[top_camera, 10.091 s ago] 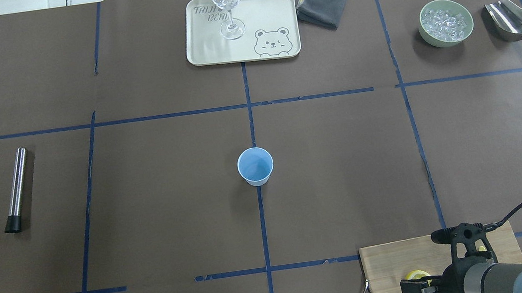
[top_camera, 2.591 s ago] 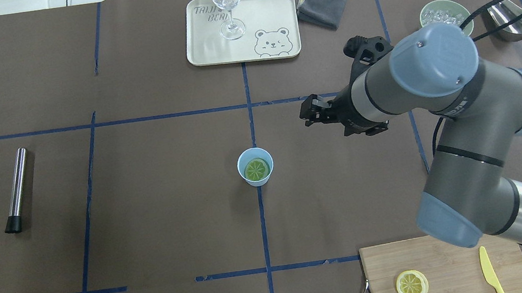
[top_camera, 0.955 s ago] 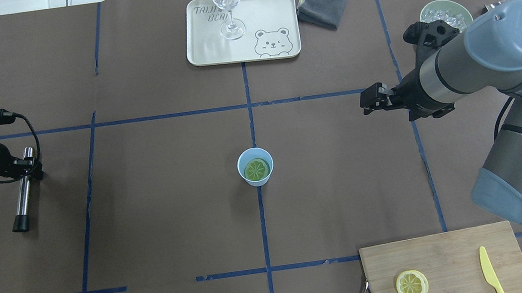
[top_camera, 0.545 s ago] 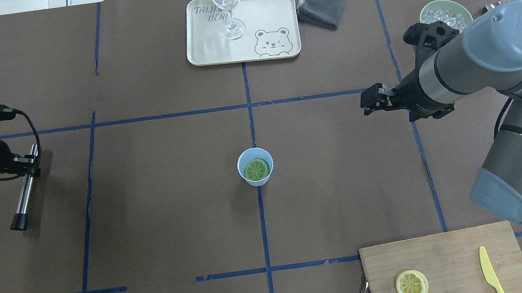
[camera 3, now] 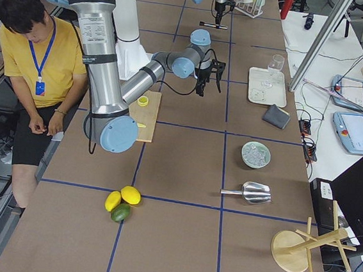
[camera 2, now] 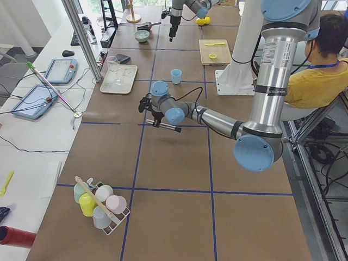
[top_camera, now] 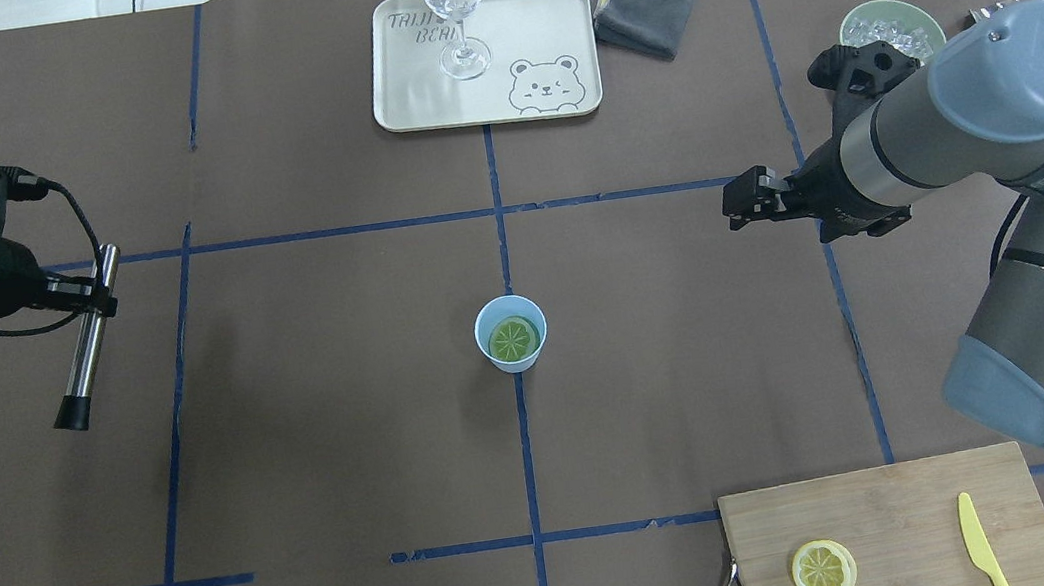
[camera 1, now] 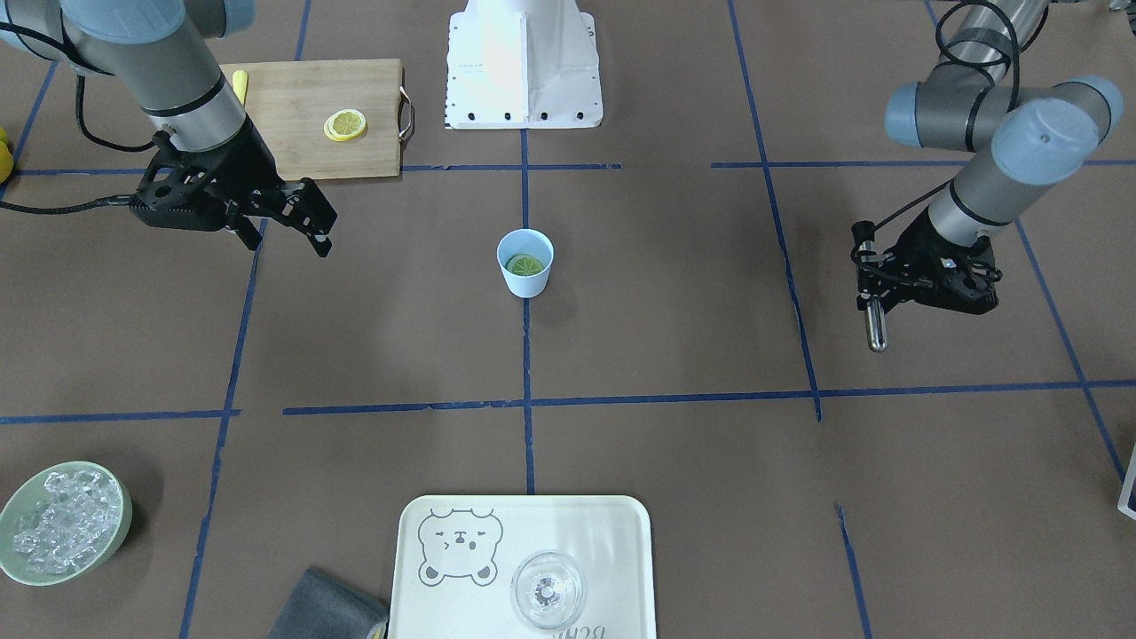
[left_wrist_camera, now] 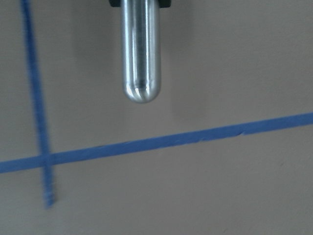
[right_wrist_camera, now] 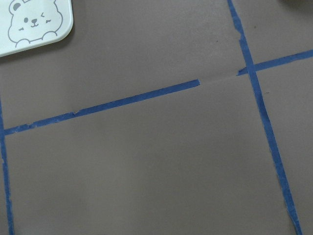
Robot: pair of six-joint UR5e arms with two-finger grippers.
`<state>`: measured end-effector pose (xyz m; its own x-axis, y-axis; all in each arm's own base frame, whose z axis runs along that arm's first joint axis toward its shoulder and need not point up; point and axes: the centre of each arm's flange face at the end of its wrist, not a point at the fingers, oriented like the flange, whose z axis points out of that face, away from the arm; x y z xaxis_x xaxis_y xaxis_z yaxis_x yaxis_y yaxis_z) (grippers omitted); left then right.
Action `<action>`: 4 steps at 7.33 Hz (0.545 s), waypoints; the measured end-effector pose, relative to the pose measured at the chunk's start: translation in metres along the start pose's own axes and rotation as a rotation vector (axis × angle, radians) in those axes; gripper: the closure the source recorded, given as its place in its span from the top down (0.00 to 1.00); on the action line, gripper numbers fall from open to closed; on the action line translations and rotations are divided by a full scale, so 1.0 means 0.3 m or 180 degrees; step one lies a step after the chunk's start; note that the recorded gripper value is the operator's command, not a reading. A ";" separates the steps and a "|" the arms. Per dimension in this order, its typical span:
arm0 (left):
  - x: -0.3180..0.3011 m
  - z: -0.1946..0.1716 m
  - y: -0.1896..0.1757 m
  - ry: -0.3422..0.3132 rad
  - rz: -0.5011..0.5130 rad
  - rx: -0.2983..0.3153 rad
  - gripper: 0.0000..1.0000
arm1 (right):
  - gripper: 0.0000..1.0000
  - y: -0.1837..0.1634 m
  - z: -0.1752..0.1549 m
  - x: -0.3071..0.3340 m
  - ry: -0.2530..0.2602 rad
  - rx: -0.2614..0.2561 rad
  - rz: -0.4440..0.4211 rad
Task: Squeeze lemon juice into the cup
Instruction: 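Carry the steel muddler with the left gripper over the blue cup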
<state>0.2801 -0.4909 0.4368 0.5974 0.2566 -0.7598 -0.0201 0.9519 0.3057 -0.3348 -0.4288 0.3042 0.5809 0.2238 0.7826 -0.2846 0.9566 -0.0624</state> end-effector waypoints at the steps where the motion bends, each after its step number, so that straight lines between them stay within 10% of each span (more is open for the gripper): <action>1: 0.136 -0.088 -0.063 0.0145 0.0157 0.0221 0.00 | 1.00 -0.004 -0.003 0.007 0.0004 0.0006 0.0001; 4: 0.738 -0.250 -0.171 0.0555 0.0701 0.1040 0.00 | 1.00 -0.059 -0.031 0.078 0.0041 0.0016 -0.0022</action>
<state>0.3534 -0.4705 0.2097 0.4622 0.4990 -0.7331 0.1396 0.7754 0.6158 -0.3090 -0.4388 0.3179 0.5927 0.2198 0.7749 -0.2844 0.9572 -0.0539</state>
